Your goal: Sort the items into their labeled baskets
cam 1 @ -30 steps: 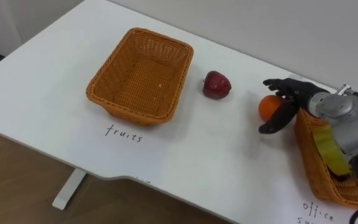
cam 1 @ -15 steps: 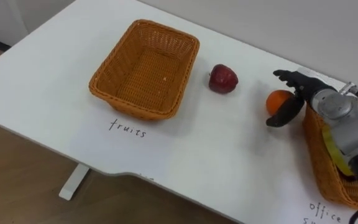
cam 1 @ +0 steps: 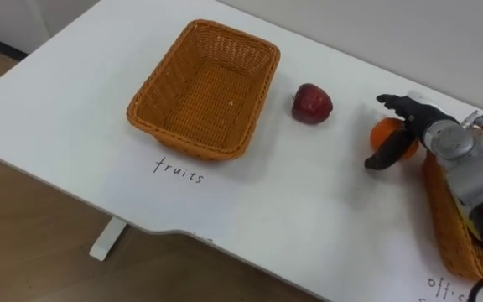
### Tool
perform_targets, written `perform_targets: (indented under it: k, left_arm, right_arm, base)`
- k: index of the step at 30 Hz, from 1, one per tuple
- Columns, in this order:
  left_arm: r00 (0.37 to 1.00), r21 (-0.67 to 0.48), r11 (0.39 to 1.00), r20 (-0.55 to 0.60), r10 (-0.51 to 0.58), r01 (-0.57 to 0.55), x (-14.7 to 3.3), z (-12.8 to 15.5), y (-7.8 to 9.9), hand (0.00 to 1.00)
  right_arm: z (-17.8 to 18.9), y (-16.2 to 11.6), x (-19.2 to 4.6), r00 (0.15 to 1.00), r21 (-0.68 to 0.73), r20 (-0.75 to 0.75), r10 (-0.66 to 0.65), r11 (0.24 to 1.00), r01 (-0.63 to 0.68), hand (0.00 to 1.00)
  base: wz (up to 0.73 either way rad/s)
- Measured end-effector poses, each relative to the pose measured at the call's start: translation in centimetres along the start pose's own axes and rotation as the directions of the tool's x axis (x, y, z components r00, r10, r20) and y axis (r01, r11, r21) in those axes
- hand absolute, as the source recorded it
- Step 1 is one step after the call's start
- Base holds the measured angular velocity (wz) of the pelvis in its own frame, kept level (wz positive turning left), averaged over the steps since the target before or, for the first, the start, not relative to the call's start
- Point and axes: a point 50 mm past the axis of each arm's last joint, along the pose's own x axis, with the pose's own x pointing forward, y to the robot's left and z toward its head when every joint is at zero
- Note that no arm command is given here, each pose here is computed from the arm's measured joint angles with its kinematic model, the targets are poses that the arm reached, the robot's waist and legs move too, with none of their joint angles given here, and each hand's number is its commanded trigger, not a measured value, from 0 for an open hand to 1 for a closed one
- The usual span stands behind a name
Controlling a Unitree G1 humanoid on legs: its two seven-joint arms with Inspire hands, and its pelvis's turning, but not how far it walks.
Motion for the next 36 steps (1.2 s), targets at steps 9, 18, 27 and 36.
perform_targets:
  k: [9,18,27,36]
  left_arm:
    - [1.000,-0.001,1.000,0.009,0.009,-0.009,0.0,0.2,0.1,0.00]
    - [1.000,-0.003,1.000,0.022,0.011,-0.011,0.1,0.8,0.1,0.00]
    - [1.000,0.000,1.000,-0.022,-0.004,0.004,0.2,0.2,-0.1,0.00]
    - [0.999,0.001,1.000,-0.039,-0.006,0.006,0.3,-0.2,-0.1,0.00]
  right_arm:
    - [0.3,-0.2,0.0,1.000,-0.007,0.007,-0.014,1.000,0.014,0.00]
    - [0.3,0.0,0.1,1.000,-0.048,-0.003,-0.013,0.999,0.013,0.00]
    - [-0.3,0.5,0.2,0.999,-0.107,-0.042,0.031,0.994,-0.036,0.00]
    - [-0.1,0.2,0.3,0.997,-0.134,-0.054,0.051,0.989,-0.058,0.00]
  base:
    - [0.00]
    - [0.00]
    - [0.00]
    - [0.00]
